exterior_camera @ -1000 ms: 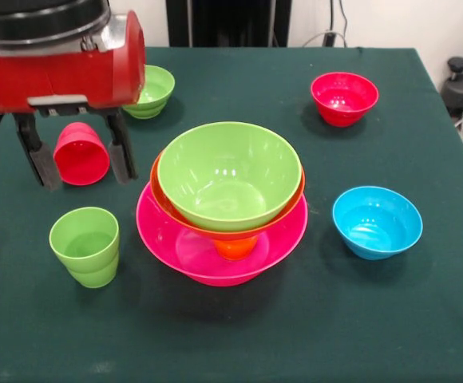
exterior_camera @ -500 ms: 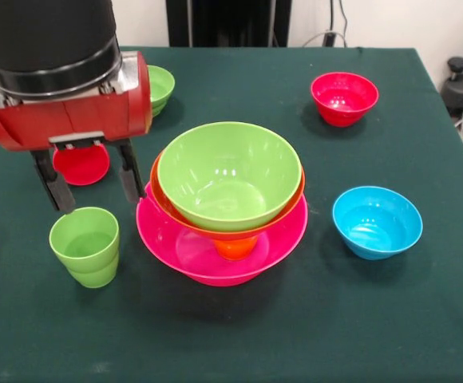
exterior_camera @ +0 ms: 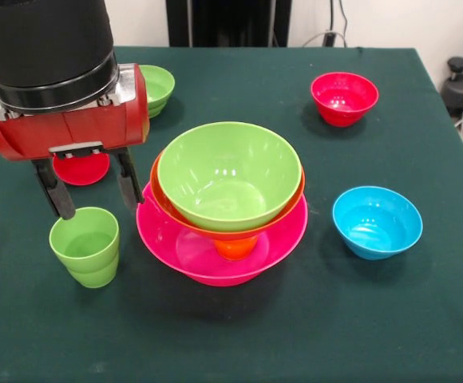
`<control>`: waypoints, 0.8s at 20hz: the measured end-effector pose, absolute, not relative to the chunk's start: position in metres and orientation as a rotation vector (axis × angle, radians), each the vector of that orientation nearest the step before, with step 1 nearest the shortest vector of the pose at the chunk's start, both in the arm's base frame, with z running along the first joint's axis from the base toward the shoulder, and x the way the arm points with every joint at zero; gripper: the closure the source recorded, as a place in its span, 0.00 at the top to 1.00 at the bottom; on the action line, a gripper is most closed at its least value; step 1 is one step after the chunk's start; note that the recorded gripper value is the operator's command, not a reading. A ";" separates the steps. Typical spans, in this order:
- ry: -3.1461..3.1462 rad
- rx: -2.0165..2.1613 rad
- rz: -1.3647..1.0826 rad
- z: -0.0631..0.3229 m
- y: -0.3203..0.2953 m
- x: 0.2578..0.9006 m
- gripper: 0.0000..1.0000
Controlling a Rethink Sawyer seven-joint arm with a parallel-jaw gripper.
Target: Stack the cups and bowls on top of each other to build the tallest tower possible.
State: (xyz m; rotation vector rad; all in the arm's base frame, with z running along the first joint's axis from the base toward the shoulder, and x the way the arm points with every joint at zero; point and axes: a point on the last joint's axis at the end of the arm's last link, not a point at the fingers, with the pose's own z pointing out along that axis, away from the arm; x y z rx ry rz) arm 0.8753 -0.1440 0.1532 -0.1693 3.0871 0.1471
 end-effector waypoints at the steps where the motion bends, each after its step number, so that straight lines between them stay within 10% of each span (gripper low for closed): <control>1: 3.087 -0.168 0.147 0.153 -0.145 0.875 1.00; 16: 3.093 -0.161 0.142 0.149 -0.151 0.873 1.00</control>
